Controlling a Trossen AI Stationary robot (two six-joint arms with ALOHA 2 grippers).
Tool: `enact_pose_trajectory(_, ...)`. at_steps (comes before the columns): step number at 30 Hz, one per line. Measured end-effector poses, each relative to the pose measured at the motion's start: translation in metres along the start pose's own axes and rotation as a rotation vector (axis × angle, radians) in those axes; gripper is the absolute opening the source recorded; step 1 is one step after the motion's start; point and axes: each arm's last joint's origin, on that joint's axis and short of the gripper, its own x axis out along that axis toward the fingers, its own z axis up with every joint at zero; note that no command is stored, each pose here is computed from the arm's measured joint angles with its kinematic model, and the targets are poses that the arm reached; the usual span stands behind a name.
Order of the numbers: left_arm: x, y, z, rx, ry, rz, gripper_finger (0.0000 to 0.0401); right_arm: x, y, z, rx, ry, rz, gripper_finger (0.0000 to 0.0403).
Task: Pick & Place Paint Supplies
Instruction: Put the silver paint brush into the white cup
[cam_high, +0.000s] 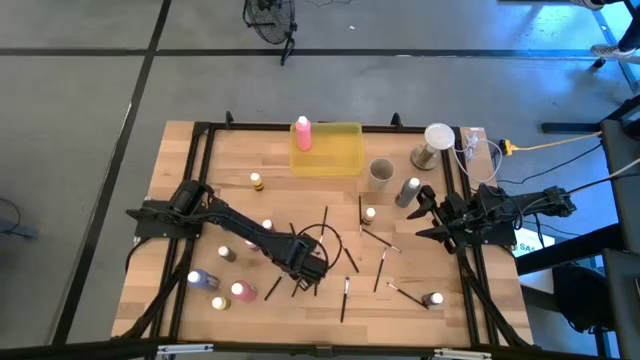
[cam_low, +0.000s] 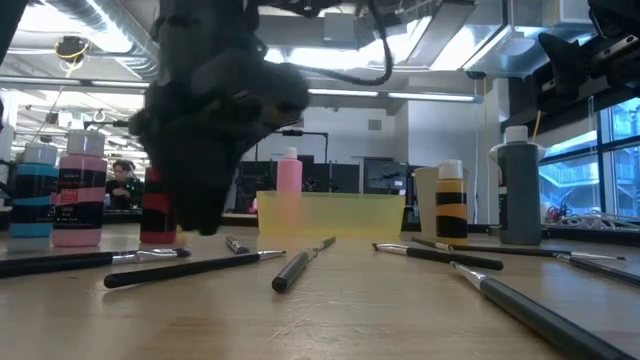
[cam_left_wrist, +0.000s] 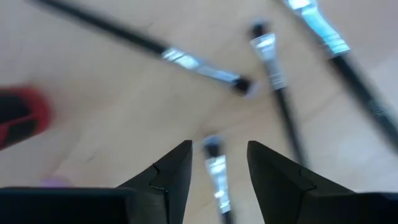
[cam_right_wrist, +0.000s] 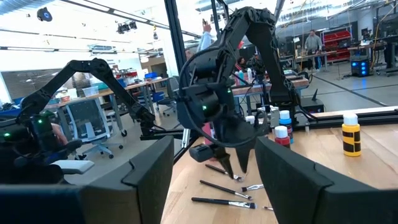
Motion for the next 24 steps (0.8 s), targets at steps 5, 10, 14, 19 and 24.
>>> enact_pose_trajectory(5,0.000,0.002,-0.002,-0.020,0.012,0.026,0.0150,0.000,0.000,0.000,0.000,0.001,0.000,0.0229)
enact_pose_trajectory(10,0.001,0.003,-0.002,-0.023,0.012,0.028,0.0150,0.000,0.000,0.000,0.000,0.001,0.000,0.0229)
enact_pose_trajectory(14,0.004,0.001,-0.002,-0.026,0.020,0.011,0.0150,0.000,0.000,0.000,0.000,0.001,-0.001,0.0229)
enact_pose_trajectory(19,0.008,-0.001,-0.002,-0.025,0.024,0.017,0.0149,0.000,0.000,0.000,0.000,0.001,0.000,0.0229)
enact_pose_trajectory(24,0.012,-0.001,-0.002,-0.026,0.039,0.020,0.0149,0.000,0.000,0.000,0.000,0.000,0.000,0.0229)
